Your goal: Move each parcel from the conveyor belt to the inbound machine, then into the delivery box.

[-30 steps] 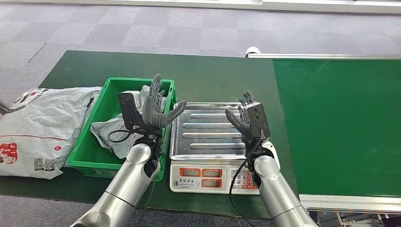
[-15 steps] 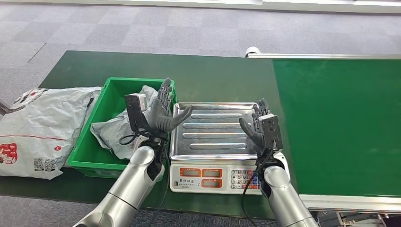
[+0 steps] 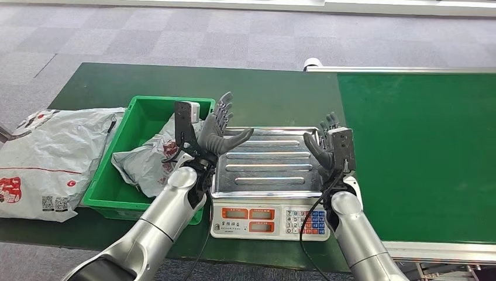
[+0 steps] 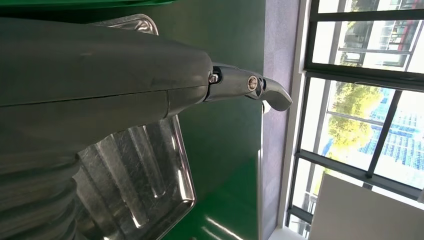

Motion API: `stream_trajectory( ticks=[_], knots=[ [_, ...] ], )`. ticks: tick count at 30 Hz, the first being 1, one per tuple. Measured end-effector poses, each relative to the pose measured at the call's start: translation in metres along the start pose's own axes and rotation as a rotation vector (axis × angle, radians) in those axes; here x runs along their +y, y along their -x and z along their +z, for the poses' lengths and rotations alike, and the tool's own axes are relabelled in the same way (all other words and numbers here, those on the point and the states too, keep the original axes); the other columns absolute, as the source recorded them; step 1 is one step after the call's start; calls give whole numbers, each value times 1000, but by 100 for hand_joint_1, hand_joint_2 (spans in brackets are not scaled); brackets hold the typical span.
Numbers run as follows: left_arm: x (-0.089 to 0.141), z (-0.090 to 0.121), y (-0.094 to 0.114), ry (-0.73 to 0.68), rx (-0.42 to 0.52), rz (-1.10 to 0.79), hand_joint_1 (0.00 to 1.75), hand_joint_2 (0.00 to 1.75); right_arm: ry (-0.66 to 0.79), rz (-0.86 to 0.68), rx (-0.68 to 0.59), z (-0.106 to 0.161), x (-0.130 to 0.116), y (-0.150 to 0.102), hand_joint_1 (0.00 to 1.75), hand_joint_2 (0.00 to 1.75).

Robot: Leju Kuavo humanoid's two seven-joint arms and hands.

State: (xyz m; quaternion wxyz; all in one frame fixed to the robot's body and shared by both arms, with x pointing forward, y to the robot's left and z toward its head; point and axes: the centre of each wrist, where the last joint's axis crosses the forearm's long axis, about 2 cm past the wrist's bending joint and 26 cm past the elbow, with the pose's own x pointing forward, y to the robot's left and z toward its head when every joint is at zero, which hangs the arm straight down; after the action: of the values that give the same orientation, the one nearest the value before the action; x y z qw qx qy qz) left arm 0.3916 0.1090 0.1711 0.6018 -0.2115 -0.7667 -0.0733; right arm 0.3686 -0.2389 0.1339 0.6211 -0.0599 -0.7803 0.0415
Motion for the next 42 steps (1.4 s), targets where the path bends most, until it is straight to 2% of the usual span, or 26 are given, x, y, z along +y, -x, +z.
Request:
stream_trajectory(
  ticks=[7,23,29,34,42],
  knots=[
    [0,-1,1,11,7,-4,0,175,-17,-8,-1,-15,3,-4,0,175],
    [-5,-12,-1,36,16,-44,0,175,-3,8,6,-15,-2,-1,0,175],
    [-14,-14,-2,53,23,-51,0,175,17,21,52,7,-8,11,0,175],
    [-16,-10,3,58,40,-51,0,175,-8,46,70,23,-3,10,0,175],
    [0,-2,8,56,57,-49,0,175,-21,4,13,-9,4,-8,0,175]
  ],
)
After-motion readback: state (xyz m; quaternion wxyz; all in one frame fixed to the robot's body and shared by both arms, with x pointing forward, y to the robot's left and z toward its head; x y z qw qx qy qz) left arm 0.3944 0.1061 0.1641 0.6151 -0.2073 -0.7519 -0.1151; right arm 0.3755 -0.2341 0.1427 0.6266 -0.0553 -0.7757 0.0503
